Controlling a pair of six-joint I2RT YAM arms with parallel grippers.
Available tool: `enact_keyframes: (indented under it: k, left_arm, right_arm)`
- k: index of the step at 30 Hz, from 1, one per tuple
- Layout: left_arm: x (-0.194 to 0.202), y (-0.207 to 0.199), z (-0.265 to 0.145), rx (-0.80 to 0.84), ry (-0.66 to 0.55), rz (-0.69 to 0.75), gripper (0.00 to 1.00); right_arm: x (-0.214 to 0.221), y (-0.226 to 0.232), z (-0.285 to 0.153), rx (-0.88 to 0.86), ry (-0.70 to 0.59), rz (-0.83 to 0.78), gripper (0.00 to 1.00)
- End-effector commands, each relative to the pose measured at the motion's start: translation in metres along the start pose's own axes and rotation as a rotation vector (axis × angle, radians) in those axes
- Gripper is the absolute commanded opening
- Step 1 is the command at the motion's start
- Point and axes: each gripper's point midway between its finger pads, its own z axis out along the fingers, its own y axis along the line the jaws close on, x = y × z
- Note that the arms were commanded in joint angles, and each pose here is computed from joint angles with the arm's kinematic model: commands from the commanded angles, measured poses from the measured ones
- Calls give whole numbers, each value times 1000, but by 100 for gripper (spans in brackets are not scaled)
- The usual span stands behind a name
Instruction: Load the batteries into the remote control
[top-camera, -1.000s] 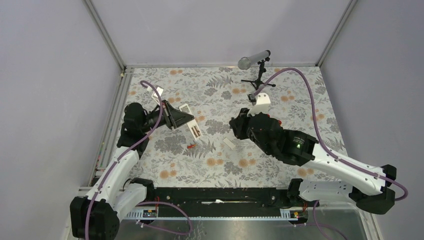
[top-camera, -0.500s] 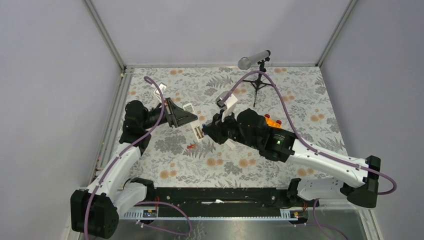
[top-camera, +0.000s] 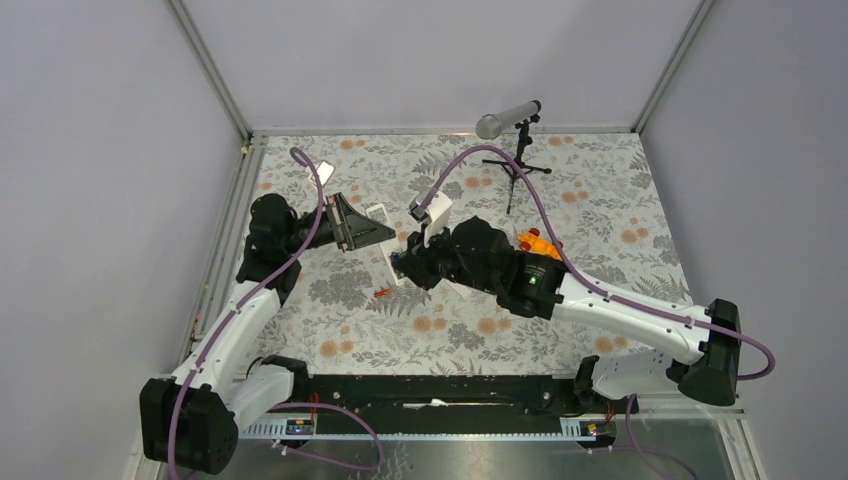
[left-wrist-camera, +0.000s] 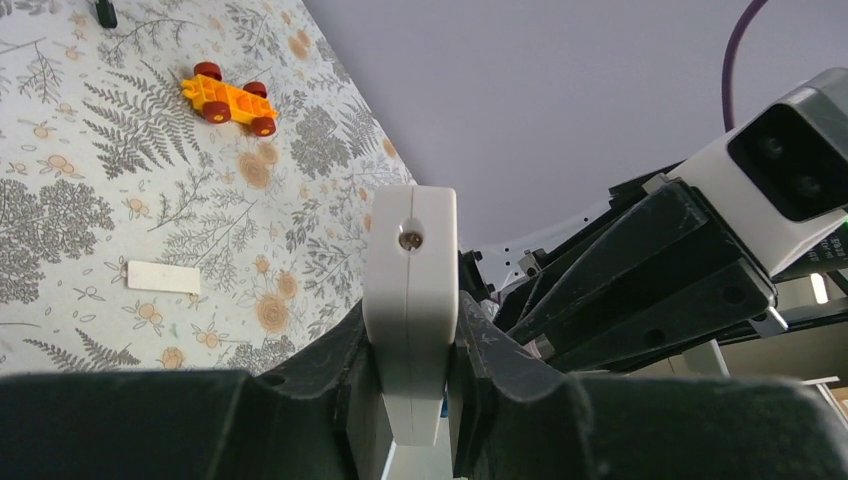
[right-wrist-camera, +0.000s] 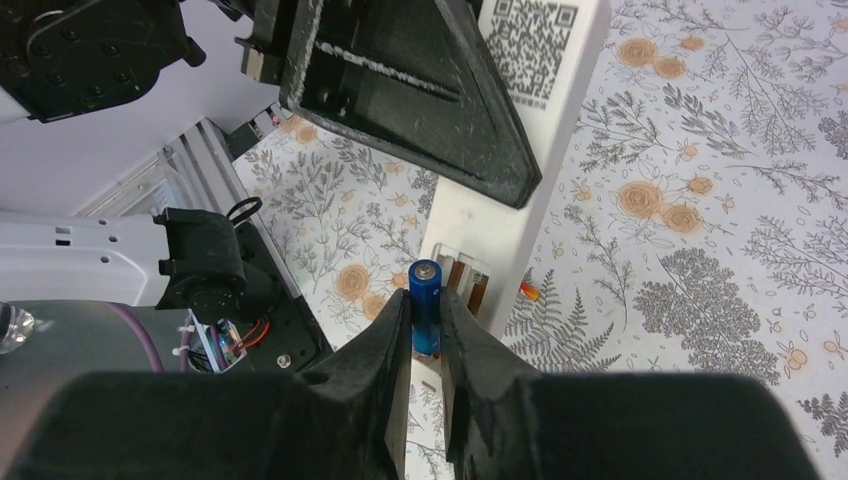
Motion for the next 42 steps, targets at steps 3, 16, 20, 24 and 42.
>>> enact_keyframes:
  k: [3,16,20,24,42]
  left_arm:
    - [-2,-16,-2,38,17,45,0]
    - [-9,-25,0,68,5,66,0]
    - [-11,-28,0,78,2,73,0]
    - [-12,-30,0,91,-2,87,0]
    - [-20,-28,3,76,-24,100,0]
  right_arm:
    - [-26,9,3,-37,-79,-8,15]
    - [-10,9,10,-41,-31,-1,16]
    - [-4,10,12,-46,-6,8,17]
    - [0,10,13,-45,14,17,17]
    - [11,-11,23,116,114,97,20]
